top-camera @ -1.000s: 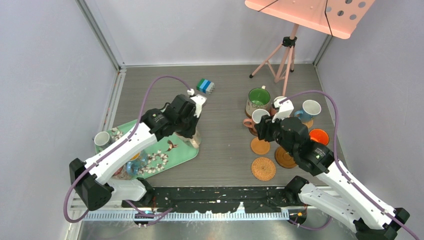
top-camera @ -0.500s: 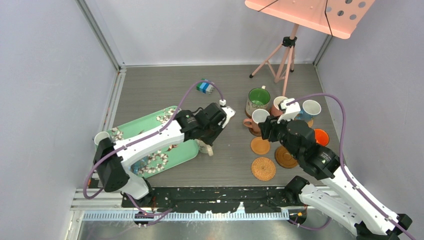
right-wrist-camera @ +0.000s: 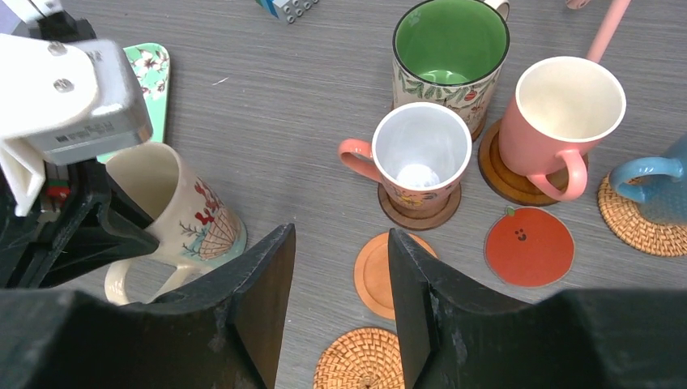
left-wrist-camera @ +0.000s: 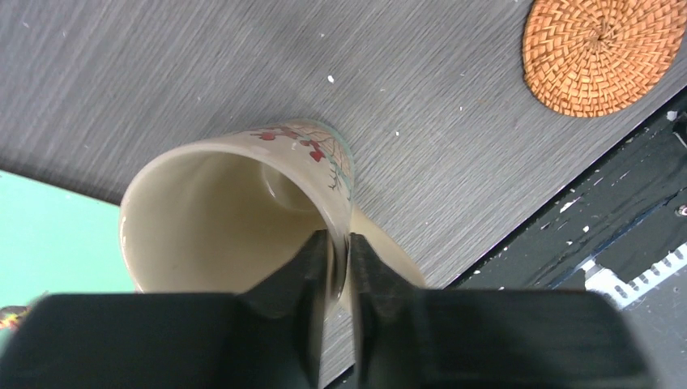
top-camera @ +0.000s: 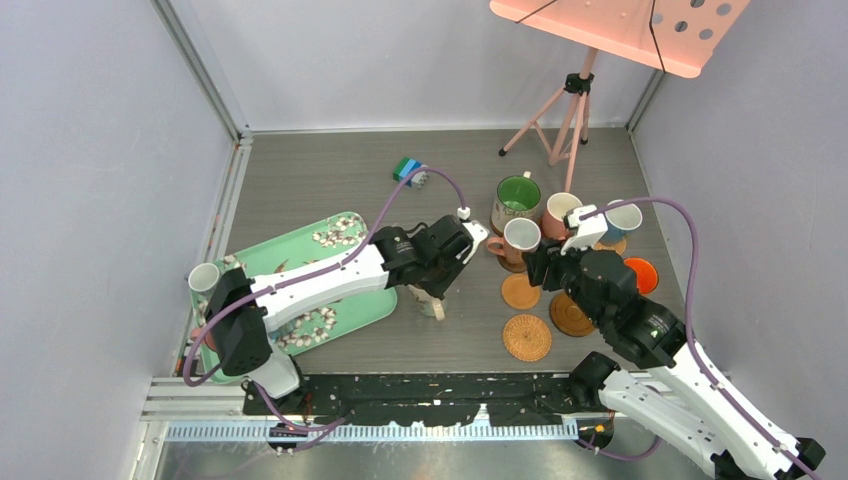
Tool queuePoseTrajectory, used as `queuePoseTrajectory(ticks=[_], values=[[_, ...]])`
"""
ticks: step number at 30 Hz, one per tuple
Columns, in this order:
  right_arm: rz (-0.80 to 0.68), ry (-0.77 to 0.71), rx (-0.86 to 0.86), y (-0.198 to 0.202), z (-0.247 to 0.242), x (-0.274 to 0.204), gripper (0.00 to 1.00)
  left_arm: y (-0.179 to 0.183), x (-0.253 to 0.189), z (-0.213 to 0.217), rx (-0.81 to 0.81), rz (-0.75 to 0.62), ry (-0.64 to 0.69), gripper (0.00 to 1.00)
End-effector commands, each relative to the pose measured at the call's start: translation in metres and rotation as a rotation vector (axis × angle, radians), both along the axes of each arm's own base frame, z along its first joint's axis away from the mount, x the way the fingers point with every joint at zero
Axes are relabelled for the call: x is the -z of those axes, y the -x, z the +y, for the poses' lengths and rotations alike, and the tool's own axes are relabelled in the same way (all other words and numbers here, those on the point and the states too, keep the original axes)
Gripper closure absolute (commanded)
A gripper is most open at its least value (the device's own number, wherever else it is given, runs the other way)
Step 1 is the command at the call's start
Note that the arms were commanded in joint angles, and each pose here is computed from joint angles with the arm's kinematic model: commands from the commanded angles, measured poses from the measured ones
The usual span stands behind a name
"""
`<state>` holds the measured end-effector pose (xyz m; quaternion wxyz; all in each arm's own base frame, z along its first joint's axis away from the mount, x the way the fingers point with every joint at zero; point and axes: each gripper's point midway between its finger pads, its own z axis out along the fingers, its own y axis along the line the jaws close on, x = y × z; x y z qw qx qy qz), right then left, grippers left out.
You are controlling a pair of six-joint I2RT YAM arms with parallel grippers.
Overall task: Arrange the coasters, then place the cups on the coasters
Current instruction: Place the cup at the center of the board.
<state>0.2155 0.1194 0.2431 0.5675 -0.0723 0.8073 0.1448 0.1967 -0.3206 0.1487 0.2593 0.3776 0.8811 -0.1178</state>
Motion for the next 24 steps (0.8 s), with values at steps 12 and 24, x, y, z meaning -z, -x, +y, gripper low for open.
queuePoseTrajectory(ticks=[12,24], values=[[0.125,-0.086,-0.134,0.002,0.044,0.015,0.47,-0.052,-0.095,0.039,-0.233,-0.157,0.183,0.44],[0.343,-0.096,-0.396,-0.01,0.144,0.029,0.46,-0.051,-0.121,0.199,-0.438,-0.427,0.082,0.36]])
